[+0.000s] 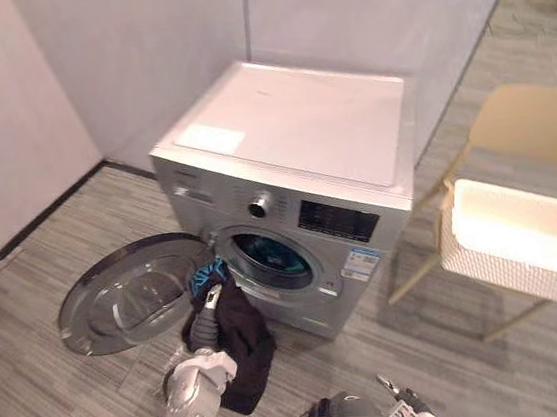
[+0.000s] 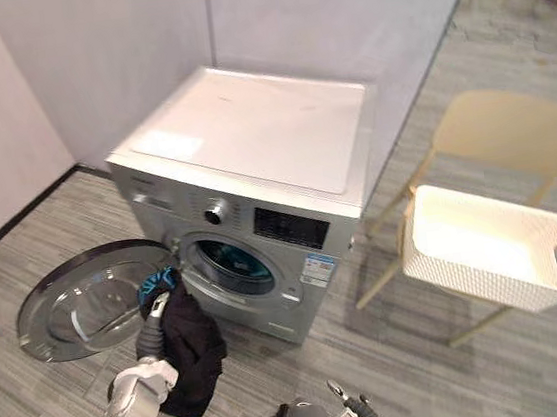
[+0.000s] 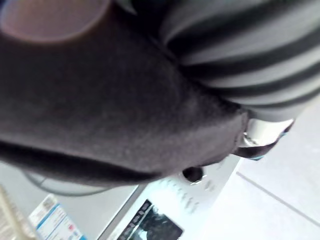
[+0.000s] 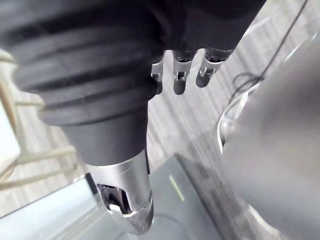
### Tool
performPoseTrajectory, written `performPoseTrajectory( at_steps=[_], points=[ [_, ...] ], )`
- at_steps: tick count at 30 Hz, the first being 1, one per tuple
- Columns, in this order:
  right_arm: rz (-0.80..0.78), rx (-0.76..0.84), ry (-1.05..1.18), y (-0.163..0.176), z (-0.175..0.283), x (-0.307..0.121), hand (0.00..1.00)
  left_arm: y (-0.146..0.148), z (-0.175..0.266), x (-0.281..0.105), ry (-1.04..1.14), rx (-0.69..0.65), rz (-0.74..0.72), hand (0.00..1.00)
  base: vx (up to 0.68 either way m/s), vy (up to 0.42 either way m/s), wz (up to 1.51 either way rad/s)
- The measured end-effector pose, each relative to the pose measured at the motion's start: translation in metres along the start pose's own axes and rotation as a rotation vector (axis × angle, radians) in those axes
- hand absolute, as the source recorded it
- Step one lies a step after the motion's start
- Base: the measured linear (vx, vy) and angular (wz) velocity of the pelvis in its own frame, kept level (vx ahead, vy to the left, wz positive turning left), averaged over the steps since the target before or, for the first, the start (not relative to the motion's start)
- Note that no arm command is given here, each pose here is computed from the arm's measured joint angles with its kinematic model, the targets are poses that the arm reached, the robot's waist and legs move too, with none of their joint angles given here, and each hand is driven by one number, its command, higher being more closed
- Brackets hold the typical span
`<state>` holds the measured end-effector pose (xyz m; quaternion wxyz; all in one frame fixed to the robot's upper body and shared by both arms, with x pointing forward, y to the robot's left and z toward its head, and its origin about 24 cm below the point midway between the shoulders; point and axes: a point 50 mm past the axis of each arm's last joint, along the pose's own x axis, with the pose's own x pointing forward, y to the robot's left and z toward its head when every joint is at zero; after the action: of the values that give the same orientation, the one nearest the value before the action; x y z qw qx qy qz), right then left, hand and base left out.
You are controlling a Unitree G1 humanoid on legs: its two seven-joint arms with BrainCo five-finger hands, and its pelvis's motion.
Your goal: Pick up the laundry basket with both hands and put the clothes into the washing machine.
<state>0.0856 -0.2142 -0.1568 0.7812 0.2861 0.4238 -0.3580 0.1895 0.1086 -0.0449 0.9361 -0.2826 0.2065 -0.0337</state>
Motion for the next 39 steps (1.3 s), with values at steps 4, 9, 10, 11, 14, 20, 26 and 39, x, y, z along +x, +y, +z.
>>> performPoseTrajectory(
  at_steps=[4, 9, 10, 11, 14, 20, 26, 39],
  points=[
    [-0.032, 0.007, 0.009, -0.012, -0.004, -0.003, 0.0, -0.018, -0.005, 0.004, 0.017, -0.029, -0.066, 1.0, 0.29, -0.199, 0.03],
    [-0.028, -0.061, 0.0, -0.019, 0.001, -0.002, 0.0, -0.022, 0.0, -0.007, -0.024, -0.061, -0.081, 1.0, 0.11, -0.082, -0.42],
    [-0.01, -0.085, -0.001, -0.014, 0.003, -0.001, 0.0, -0.015, -0.003, -0.012, -0.017, -0.066, -0.054, 1.0, 0.17, 0.017, -0.75],
    [-0.008, -0.094, 0.003, -0.013, 0.002, -0.001, 0.0, -0.011, -0.006, -0.015, -0.007, -0.07, -0.034, 1.0, 0.22, 0.019, -0.88],
    [0.014, -0.135, 0.012, -0.009, 0.0, -0.001, 0.0, 0.002, -0.014, -0.026, 0.026, -0.083, 0.024, 1.0, 0.23, 0.062, -0.8],
    [0.058, -0.24, 0.02, 0.002, -0.006, -0.002, 0.0, 0.021, -0.016, -0.033, 0.053, -0.044, 0.062, 1.0, 0.29, 0.179, -0.54],
    [0.099, -0.251, 0.034, 0.005, -0.014, -0.005, 0.0, 0.03, -0.013, -0.037, 0.066, 0.003, 0.057, 1.0, 0.1, 0.13, -0.11],
    [0.326, -0.302, -0.202, 0.088, 0.054, -0.002, 0.0, -0.028, 0.044, 0.027, -0.118, 0.088, -0.104, 1.0, -0.24, 0.002, 0.09]
  ],
)
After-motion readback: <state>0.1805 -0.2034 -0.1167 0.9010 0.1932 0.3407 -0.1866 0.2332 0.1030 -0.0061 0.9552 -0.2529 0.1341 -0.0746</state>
